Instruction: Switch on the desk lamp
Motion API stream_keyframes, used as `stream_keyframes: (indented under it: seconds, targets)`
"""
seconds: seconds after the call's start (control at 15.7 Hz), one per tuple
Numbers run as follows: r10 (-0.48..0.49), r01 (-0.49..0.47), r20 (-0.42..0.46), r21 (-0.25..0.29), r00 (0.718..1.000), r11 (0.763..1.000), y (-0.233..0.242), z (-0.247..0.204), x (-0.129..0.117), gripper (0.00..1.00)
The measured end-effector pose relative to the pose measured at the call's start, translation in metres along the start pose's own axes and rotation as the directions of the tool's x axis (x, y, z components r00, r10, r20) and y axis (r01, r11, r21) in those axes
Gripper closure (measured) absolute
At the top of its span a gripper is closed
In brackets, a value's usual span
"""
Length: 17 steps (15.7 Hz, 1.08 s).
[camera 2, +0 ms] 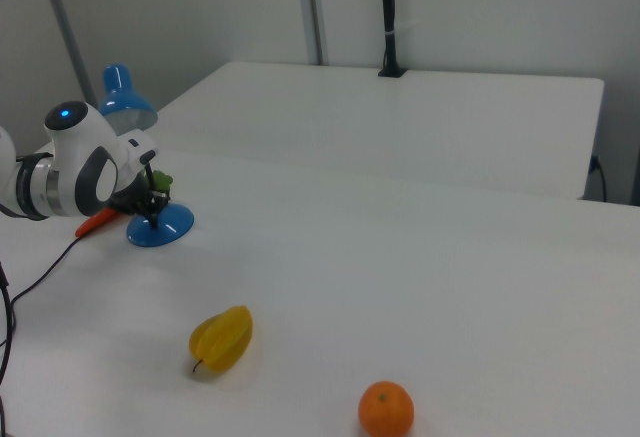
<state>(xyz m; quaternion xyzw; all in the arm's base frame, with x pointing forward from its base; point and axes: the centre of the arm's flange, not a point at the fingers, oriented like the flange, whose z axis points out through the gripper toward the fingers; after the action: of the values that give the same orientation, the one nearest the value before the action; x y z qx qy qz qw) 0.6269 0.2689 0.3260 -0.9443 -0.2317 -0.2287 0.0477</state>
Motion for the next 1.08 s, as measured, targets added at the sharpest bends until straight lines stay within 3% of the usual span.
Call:
stream_keyframes:
  seconds: [0.89,1.08]
  targets:
    - [0.000,0.000,-0.003,-0.001,1.000,1.000,0.001,-0.001,0.001,0.99]
    - [0.005,-0.005,0.038,-0.002,0.999,1.000,0.005,-0.010,0.001,0.99]
